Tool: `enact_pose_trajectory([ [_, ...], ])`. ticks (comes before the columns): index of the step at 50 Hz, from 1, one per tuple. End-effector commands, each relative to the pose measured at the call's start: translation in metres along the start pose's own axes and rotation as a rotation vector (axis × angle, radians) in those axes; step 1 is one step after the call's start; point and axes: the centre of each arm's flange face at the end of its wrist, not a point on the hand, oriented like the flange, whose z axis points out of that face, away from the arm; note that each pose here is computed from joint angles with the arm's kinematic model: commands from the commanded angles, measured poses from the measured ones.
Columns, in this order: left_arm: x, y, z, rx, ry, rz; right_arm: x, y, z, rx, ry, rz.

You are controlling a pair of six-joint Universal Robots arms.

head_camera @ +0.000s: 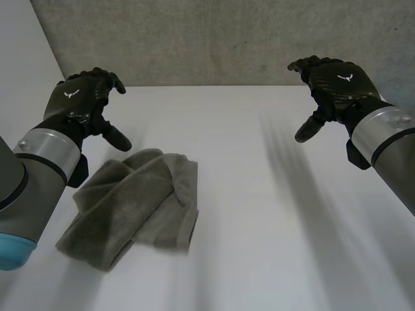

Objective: Fold the towel.

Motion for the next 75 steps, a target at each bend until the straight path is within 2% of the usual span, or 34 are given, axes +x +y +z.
enact_pose_trajectory([
  [1, 0.001, 0.000, 0.000, -0.004, 0.002, 0.007, 0.000, -0.001, 0.000, 0.005, 0.002, -0.002],
  [5, 0.000, 0.003, -0.003, -0.016, 0.001, 0.011, -0.001, 0.002, 0.002, -0.008, -0.013, -0.008],
  [8, -0.003, 0.014, -0.007, -0.066, -0.007, 0.038, -0.012, 0.010, 0.005, -0.029, -0.083, -0.048],
  [9, -0.004, 0.021, -0.011, -0.099, -0.011, 0.071, -0.012, 0.010, 0.005, -0.029, -0.084, -0.049],
  [10, -0.008, 0.028, -0.014, -0.133, -0.018, 0.116, -0.026, 0.015, 0.006, -0.042, -0.155, -0.081],
  [11, -0.008, 0.029, -0.014, -0.134, -0.019, 0.117, -0.043, 0.021, 0.007, -0.052, -0.234, -0.114],
  [12, -0.015, 0.038, -0.016, -0.167, -0.033, 0.166, -0.043, 0.021, 0.007, -0.052, -0.235, -0.115],
  [13, -0.015, 0.038, -0.016, -0.168, -0.034, 0.167, -0.060, 0.026, 0.009, -0.056, -0.303, -0.148],
  [14, -0.022, 0.048, -0.019, -0.209, -0.051, 0.217, -0.080, 0.029, 0.010, -0.052, -0.367, -0.177],
  [18, -0.045, 0.071, -0.027, -0.297, -0.104, 0.322, -0.115, 0.038, 0.013, -0.053, -0.456, -0.202],
  [28, -0.068, 0.095, -0.033, -0.358, -0.171, 0.323, -0.185, 0.084, 0.032, -0.081, -0.611, -0.189],
  [30, -0.069, 0.098, -0.035, -0.369, -0.174, 0.320, -0.202, 0.105, 0.040, -0.119, -0.640, -0.151],
  [36, -0.063, 0.115, -0.038, -0.420, -0.120, 0.307, -0.219, 0.138, 0.055, -0.188, -0.658, -0.072],
  [41, -0.062, 0.124, -0.036, -0.448, -0.108, 0.298, -0.236, 0.144, 0.060, -0.169, -0.675, -0.057],
  [50, -0.053, 0.132, -0.038, -0.467, -0.076, 0.275, -0.234, 0.135, 0.065, -0.138, -0.637, -0.060],
  [55, -0.039, 0.124, -0.036, -0.426, -0.040, 0.255, -0.224, 0.107, 0.060, -0.116, -0.617, -0.061],
  [58, -0.026, 0.113, -0.032, -0.373, -0.006, 0.217, -0.206, 0.088, 0.048, -0.139, -0.590, -0.075],
  [60, -0.018, 0.108, -0.030, -0.348, 0.016, 0.195, -0.170, 0.071, 0.041, -0.156, -0.527, -0.107],
  [61, -0.009, 0.103, -0.029, -0.326, 0.040, 0.172, -0.170, 0.071, 0.041, -0.157, -0.526, -0.107],
  [63, 0.000, 0.099, -0.029, -0.307, 0.066, 0.152, -0.126, 0.067, 0.032, -0.195, -0.445, -0.168],
  [64, 0.010, 0.096, -0.029, -0.293, 0.099, 0.135, -0.125, 0.067, 0.032, -0.195, -0.445, -0.169],
  [65, 0.010, 0.096, -0.029, -0.293, 0.099, 0.135, -0.106, 0.064, 0.026, -0.205, -0.407, -0.202],
  [66, 0.019, 0.095, -0.029, -0.284, 0.135, 0.124, -0.105, 0.064, 0.026, -0.205, -0.407, -0.202],
  [68, 0.027, 0.095, -0.030, -0.281, 0.168, 0.118, -0.069, 0.066, 0.016, -0.229, -0.329, -0.252],
  [71, 0.038, 0.106, -0.029, -0.309, 0.226, 0.115, -0.044, 0.076, 0.005, -0.261, -0.267, -0.267],
  [75, 0.051, 0.116, -0.032, -0.340, 0.279, 0.114, -0.032, 0.088, -0.009, -0.310, -0.243, -0.253],
])
